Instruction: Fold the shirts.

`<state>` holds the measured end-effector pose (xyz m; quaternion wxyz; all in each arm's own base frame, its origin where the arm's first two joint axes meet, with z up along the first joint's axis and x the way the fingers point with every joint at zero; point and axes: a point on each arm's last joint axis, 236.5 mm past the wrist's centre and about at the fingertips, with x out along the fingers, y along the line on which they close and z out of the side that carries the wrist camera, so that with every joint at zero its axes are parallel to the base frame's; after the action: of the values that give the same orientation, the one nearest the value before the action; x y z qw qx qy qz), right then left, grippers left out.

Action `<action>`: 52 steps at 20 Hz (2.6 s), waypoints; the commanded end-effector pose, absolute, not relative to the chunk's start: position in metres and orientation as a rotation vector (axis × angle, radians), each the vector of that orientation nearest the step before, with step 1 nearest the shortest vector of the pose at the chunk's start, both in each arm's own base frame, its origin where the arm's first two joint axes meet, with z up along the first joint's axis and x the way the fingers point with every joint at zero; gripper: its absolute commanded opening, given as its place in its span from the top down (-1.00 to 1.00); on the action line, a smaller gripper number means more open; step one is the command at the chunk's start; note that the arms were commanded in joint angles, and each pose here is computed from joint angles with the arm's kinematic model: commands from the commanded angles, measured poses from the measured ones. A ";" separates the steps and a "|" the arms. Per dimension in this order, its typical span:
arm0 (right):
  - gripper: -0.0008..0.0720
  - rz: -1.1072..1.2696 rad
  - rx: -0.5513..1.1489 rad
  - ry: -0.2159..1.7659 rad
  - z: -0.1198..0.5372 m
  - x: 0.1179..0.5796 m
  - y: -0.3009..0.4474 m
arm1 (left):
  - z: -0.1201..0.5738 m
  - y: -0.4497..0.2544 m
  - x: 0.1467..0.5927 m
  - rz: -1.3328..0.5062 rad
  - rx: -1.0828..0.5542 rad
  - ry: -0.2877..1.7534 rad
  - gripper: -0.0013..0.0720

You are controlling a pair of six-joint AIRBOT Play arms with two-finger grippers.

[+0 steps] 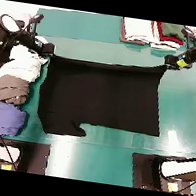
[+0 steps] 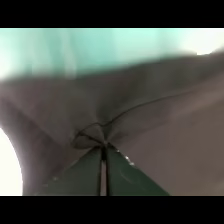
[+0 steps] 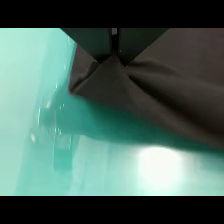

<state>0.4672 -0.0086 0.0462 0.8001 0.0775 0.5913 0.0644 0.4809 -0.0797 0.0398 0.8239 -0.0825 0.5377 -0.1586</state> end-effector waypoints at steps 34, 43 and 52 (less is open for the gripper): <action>-0.23 0.159 0.215 1.182 0.062 0.325 0.023 | -0.093 -0.091 0.164 -0.108 -0.520 1.593 -0.46; -0.23 0.052 0.296 1.377 0.022 0.251 -0.017 | -0.039 -0.104 0.216 -0.263 -0.465 1.416 0.90; -0.39 -0.058 0.737 1.529 -0.081 0.164 -0.014 | -0.028 -0.103 0.227 -0.278 -0.442 1.377 0.90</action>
<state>0.1714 -0.0280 -0.0636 0.6706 0.2827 0.6852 -0.0294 0.2246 -0.1033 -0.0303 0.7380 -0.2038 0.6310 -0.1251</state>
